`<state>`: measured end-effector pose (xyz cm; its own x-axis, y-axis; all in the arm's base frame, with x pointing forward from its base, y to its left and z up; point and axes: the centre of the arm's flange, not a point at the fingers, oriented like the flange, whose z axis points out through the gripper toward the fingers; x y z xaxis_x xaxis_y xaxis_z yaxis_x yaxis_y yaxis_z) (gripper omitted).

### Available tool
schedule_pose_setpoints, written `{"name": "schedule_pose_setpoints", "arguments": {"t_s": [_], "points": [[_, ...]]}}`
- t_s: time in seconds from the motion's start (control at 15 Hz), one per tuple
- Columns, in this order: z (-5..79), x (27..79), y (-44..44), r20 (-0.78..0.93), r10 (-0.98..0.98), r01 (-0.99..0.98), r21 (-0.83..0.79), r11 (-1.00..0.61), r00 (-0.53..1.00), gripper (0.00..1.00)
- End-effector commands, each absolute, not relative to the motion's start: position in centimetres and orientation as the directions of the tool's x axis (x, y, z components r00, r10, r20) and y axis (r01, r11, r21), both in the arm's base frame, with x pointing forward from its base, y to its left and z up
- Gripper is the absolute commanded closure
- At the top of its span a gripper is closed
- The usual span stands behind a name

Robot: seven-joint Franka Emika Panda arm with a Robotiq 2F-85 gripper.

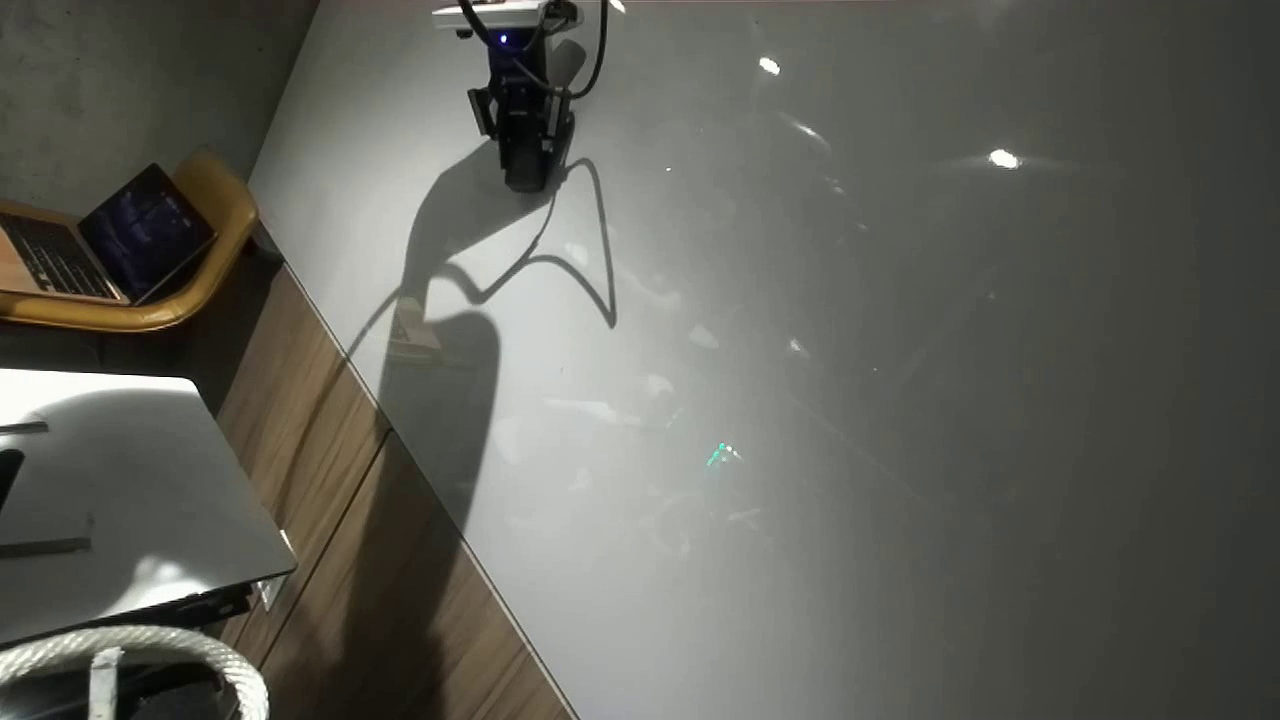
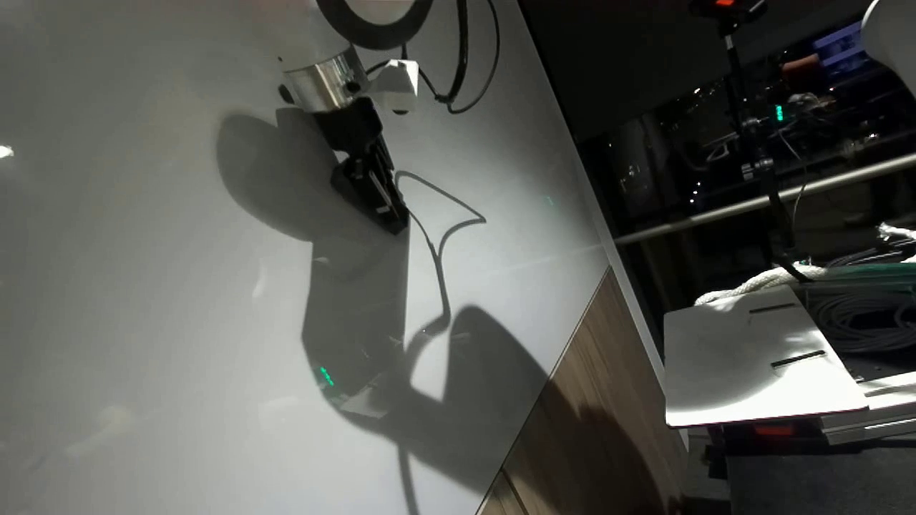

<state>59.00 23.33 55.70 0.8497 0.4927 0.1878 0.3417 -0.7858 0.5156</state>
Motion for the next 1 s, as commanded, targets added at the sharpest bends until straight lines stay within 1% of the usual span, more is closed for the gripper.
{"name": "schedule_pose_setpoints", "arguments": {"t_s": [0.0,0.27,0.53,0.73,0.93], "points": [[61.6,61.7,26.6,0.218,0.529,0.329,0.577,-0.748,0.820,0.71],[64.4,61.3,30.1,0.216,0.550,0.329,0.610,-0.721,0.806,0.71],[64.5,61.6,31.5,0.190,0.553,0.327,0.636,-0.699,0.811,0.71],[65.3,62.2,30.5,0.166,0.538,0.317,0.653,-0.688,0.827,0.71],[67.0,62.4,27.3,0.155,0.511,0.298,0.657,-0.692,0.846,0.71]]}}
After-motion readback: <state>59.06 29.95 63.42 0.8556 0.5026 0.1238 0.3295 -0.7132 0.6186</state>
